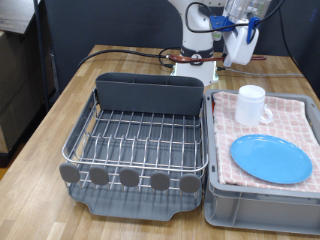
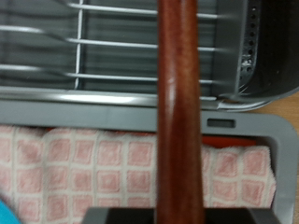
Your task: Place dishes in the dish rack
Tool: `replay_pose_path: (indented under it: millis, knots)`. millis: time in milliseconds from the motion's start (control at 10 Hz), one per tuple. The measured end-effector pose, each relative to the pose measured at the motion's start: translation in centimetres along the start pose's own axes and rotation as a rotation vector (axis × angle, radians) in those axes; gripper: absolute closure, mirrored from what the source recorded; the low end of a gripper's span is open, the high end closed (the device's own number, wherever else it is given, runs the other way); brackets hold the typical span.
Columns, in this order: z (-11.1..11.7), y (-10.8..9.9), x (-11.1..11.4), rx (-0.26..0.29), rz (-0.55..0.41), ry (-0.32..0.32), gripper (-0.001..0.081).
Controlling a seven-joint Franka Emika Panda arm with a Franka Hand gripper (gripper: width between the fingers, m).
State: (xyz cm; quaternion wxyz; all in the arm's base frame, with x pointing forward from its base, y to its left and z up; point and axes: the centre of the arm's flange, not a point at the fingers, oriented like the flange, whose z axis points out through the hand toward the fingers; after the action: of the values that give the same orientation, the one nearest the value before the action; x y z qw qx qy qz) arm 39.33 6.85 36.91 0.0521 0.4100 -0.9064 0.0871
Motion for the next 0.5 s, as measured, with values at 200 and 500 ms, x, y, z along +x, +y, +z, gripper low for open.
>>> replay_pose_path:
  millis: [200, 500]
  knots:
    - [0.6, -0.3, 2.3, -0.016, 0.028, -0.024, 0.0707]
    - [1.2, -0.4, 5.5, 0.006, 0.019, -0.113, 0.0707]
